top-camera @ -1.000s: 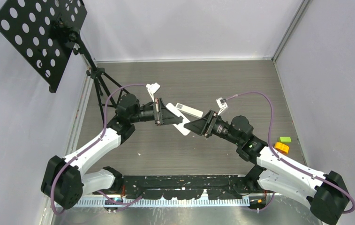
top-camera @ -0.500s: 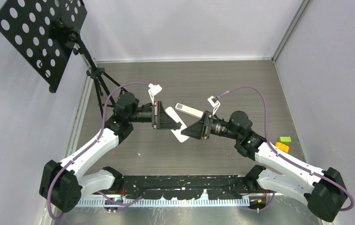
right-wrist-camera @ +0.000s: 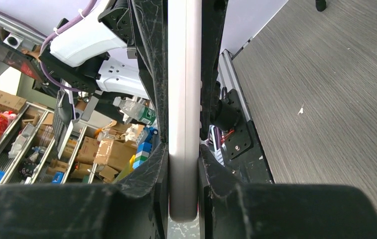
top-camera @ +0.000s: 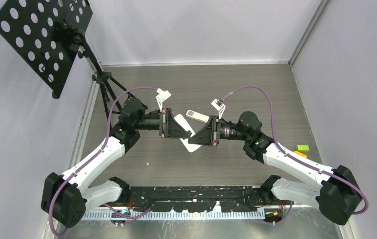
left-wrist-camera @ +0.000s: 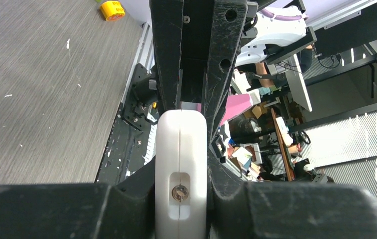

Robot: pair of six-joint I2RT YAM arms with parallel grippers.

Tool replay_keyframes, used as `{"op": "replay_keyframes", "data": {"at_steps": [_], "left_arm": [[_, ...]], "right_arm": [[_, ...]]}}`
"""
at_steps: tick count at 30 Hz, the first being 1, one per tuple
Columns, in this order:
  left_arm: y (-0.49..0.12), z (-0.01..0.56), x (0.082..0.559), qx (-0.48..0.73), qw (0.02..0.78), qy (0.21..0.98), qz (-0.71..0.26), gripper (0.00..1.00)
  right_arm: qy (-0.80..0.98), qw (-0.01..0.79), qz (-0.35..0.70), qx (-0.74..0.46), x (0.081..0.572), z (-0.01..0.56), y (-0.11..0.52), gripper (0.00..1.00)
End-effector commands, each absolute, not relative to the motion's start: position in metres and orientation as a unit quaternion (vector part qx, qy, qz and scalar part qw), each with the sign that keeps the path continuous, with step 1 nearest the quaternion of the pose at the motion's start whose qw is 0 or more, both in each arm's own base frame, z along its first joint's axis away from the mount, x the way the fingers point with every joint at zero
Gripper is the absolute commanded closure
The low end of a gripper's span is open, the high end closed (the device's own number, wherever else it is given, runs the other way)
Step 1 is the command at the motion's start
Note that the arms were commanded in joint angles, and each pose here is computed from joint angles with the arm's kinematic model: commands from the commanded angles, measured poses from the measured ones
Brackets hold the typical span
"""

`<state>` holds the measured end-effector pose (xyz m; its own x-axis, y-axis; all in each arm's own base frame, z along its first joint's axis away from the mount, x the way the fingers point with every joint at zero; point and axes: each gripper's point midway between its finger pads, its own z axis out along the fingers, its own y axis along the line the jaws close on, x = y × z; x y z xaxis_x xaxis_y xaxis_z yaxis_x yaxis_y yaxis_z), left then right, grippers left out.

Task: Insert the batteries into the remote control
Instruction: Place the remote control at the center of the board.

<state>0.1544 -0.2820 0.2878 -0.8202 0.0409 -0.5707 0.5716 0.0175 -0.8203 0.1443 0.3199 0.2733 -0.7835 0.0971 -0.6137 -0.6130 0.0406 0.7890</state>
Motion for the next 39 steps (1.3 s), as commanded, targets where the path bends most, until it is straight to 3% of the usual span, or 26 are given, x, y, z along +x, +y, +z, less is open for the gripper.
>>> {"op": "replay_keyframes", "data": {"at_steps": [1,3,4,10,13,18,22,26,30,39], "left_arm": [[-0.285,0.323,0.147,0.252,0.228,0.654,-0.676,1.0],[-0.286,0.324,0.151,0.245,0.233,0.657,-0.673,0.96],[-0.287,0.323,0.153,0.24,0.236,0.661,-0.671,0.88],[-0.281,0.31,0.175,0.205,0.285,0.699,-0.623,0.2],[-0.265,0.29,0.197,0.15,0.324,0.749,-0.558,0.01],[-0.235,0.265,0.222,0.084,0.373,0.802,-0.458,0.0],[-0.219,0.251,0.231,0.058,0.385,0.825,-0.409,0.0],[-0.217,0.25,0.231,0.059,0.389,0.827,-0.401,0.0],[-0.213,0.247,0.231,0.058,0.39,0.833,-0.389,0.0],[-0.21,0.238,0.227,0.065,0.379,0.842,-0.379,0.0]], "right_arm": [[0.668,0.298,0.656,-0.186,0.153,0.278,0.319,1.0],[0.67,0.305,0.652,-0.182,0.154,0.278,0.317,1.0],[0.672,0.308,0.649,-0.18,0.155,0.278,0.316,1.0],[0.699,0.352,0.605,-0.149,0.169,0.272,0.304,1.0],[0.738,0.372,0.551,-0.112,0.182,0.256,0.289,1.0],[0.822,0.422,0.383,-0.002,0.223,0.215,0.238,1.0],[0.868,0.459,0.157,0.106,0.256,0.182,0.162,1.0],[0.88,0.441,-0.068,0.163,0.262,0.16,0.094,1.0],[0.872,0.432,-0.166,0.161,0.275,0.156,0.077,1.0],[0.875,0.38,-0.27,0.131,0.304,0.113,0.074,1.0]]}}
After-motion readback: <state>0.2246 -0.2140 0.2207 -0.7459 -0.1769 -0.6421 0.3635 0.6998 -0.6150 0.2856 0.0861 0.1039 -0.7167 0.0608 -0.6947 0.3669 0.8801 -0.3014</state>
